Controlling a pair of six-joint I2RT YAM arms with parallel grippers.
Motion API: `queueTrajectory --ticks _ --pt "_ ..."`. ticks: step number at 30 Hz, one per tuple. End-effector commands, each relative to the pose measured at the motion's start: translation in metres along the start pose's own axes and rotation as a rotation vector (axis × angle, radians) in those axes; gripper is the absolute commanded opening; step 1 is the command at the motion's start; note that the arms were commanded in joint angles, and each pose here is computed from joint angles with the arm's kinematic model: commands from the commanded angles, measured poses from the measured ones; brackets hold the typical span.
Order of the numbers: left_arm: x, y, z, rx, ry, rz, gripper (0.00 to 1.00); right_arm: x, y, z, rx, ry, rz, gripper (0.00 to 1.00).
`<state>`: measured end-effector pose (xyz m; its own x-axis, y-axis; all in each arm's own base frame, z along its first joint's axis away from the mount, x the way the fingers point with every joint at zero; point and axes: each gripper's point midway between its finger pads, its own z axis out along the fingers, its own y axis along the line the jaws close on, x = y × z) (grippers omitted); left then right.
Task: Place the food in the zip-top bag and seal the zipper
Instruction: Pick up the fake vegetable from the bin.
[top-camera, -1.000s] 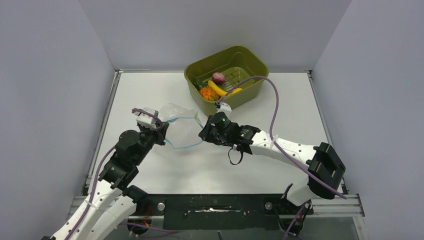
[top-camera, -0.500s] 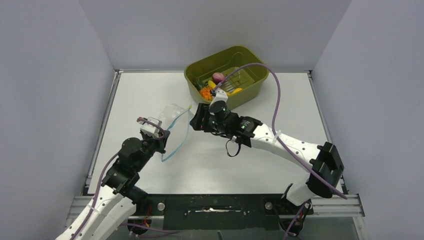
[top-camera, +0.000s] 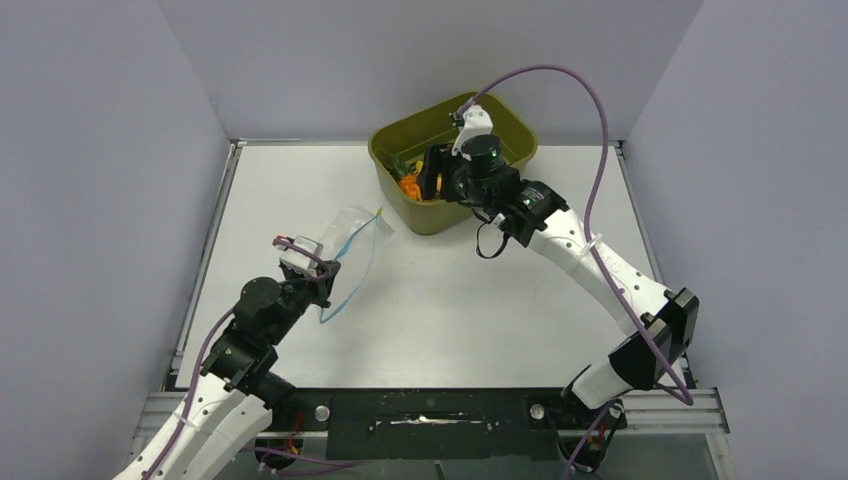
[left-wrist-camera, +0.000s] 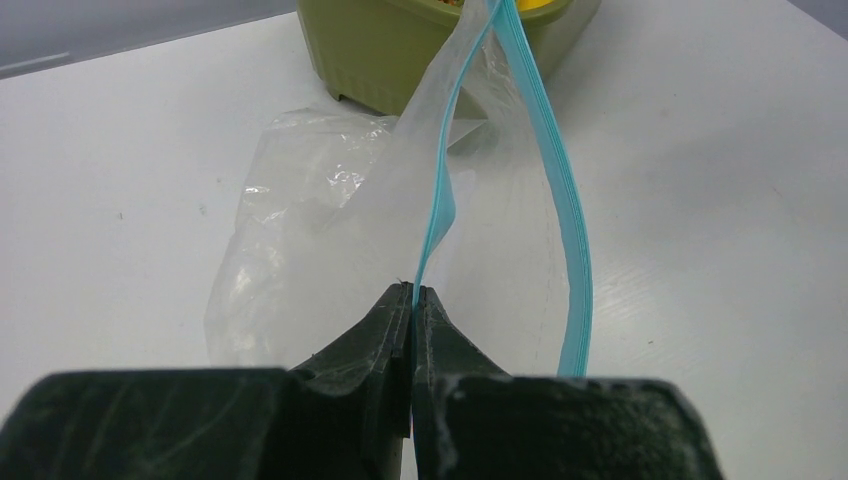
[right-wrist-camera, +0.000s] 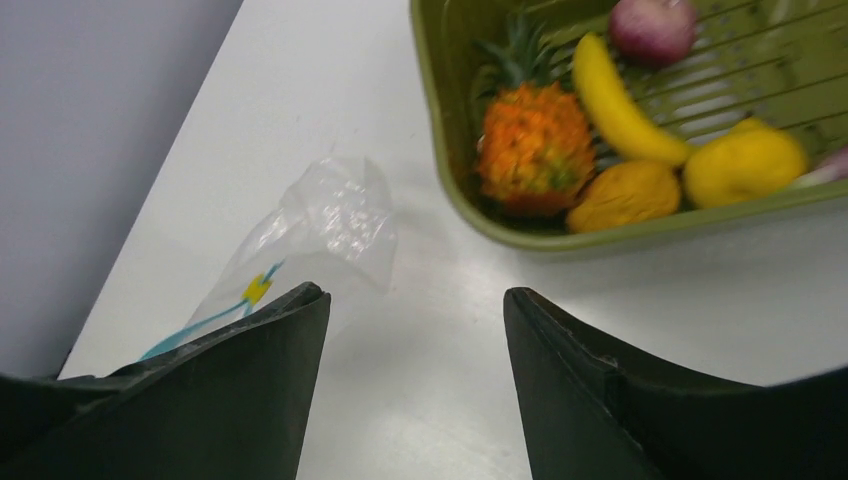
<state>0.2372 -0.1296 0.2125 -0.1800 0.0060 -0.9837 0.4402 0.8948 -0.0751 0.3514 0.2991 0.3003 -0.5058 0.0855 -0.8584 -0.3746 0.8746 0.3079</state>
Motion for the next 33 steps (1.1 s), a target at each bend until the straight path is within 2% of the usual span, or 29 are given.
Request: queueTrajectory --ticks 1,14,17,21,33 --pt "-0.023 -0.004 -0.003 0.025 -0.094 0.019 0.00 -0.021 -0.028 0.010 0.108 0.002 -0.216 0.65" --pt "-0.024 -0.009 -0.003 0.052 -0.104 0.029 0.00 -0.039 -0.110 0.090 0.226 0.107 -0.402 0.67" --pt "-0.024 -0.009 -0.003 0.055 -0.101 0.030 0.00 -0.039 -0.123 0.110 0.182 0.129 -0.400 0.67" --pt "-0.025 -0.009 -0.004 0.056 -0.109 0.030 0.00 -0.047 -0.125 0.135 0.111 0.115 -0.391 0.67" --pt "-0.024 -0.012 -0.003 0.070 -0.106 0.032 0.00 -0.046 -0.147 0.204 0.063 0.049 -0.406 0.69"
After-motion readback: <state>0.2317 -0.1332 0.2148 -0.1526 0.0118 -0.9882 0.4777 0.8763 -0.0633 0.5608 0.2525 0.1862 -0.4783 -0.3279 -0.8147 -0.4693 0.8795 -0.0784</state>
